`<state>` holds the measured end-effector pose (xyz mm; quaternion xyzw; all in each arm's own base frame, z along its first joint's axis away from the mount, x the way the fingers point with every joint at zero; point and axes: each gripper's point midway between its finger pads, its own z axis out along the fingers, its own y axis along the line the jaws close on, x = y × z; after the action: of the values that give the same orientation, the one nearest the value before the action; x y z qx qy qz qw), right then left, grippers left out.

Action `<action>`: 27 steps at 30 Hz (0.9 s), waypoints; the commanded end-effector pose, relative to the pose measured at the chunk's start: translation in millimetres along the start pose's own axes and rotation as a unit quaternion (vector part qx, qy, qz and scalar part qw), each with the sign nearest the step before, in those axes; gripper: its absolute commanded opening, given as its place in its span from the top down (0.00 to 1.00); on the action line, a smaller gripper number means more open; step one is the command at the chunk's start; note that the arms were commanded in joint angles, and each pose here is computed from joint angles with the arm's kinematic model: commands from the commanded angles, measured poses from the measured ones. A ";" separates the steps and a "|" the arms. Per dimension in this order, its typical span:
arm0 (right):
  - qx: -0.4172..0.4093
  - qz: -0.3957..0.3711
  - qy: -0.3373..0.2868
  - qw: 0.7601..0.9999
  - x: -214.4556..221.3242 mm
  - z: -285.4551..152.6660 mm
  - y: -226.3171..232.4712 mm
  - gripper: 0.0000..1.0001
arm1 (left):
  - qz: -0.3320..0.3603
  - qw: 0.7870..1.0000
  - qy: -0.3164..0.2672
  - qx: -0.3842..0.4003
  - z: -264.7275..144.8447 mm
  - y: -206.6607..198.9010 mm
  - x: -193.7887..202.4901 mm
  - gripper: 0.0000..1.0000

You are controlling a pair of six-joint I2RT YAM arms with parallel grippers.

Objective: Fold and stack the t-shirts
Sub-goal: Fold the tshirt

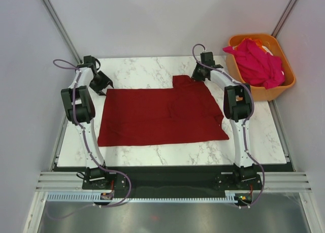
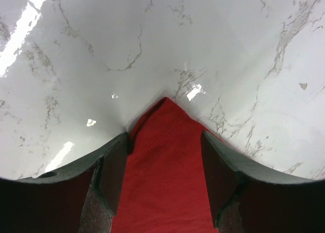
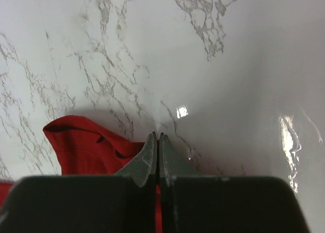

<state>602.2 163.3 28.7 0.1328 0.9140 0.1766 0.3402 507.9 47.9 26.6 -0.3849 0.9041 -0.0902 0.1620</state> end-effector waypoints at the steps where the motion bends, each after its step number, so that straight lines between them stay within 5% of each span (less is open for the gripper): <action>1: -0.033 0.003 -0.027 0.999 -23.2 -28.3 23.0 1.00 | 0.009 0.999 -0.001 -0.043 16.4 15.2 -0.3 0.33; 7: -0.030 0.003 -0.021 0.999 -16.3 -30.2 18.3 1.00 | 0.018 0.999 -0.014 -0.043 17.6 11.0 -15.3 0.46; 11: -0.023 0.006 -0.019 1.000 -14.3 -31.1 11.9 1.00 | 0.025 0.999 -0.002 -0.031 20.9 6.0 -11.0 0.74; 16: -0.023 0.008 -0.019 1.000 -15.7 -31.6 7.7 1.00 | 0.035 0.999 0.002 -0.030 24.7 3.2 -7.6 0.98; 27: -0.126 -0.034 -0.058 0.990 -64.2 -83.1 67.6 1.00 | 0.052 0.998 -0.041 0.016 -27.6 -23.5 -28.7 0.98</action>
<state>589.0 168.6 43.9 0.1166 0.9111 0.2177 0.3300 518.6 55.0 22.7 -0.3675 0.9139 -0.0674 0.1589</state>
